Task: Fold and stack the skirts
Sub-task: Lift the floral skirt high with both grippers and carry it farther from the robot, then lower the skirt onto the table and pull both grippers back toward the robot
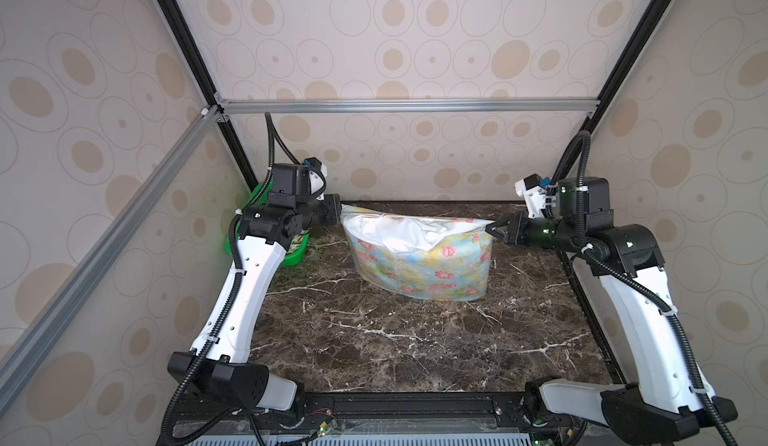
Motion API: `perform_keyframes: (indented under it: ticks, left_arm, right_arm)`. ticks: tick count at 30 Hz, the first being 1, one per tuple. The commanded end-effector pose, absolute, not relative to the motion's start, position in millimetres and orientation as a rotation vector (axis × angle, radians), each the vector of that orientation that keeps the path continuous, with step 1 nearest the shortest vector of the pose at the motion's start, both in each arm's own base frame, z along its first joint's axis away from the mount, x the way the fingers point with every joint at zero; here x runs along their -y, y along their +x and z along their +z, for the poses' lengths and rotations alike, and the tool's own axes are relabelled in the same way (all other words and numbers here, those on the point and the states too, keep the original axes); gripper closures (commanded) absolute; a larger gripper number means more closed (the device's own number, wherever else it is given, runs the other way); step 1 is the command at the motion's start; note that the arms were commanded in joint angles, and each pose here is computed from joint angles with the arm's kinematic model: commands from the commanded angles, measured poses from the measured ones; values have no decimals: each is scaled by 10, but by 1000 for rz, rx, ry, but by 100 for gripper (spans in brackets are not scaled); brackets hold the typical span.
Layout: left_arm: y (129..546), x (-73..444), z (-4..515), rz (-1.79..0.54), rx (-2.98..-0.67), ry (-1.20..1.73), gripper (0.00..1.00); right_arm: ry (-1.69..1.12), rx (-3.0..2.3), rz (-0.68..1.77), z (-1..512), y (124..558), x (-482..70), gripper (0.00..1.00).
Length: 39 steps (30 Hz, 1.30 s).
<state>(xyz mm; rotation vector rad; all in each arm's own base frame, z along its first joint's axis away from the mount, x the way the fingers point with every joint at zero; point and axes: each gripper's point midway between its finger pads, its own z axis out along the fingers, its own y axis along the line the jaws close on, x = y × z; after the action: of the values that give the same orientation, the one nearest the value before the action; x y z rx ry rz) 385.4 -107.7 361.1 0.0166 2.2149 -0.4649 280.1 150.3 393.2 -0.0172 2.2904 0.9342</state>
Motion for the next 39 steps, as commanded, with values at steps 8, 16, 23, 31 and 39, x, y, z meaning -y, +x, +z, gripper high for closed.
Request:
perform_keyframes:
  ticks: [8,16,23,31,39]
  left_arm:
    - [3692,780,4116,-432,-2047,-90,100]
    - [4105,749,3683,-365,-2179,-109,100]
    - [3662,705,3825,-386,-2119,-102,100]
    - [4277,797,3707,-389,-2191,-63,100]
    - [3794,1018,3010,-605,-2277,-60,100]
  right_arm:
    - [-93,-2286,1346,4112,2351,-1781,100]
    - [383,-2231,1333,3876,2907,-1358,100]
    - [160,-2296,1396,3876,2428,-1483,100]
    - [491,-2193,1457,3791,3033,-1228,100]
    - [486,-2336,1266,3330,2530,-1132,100]
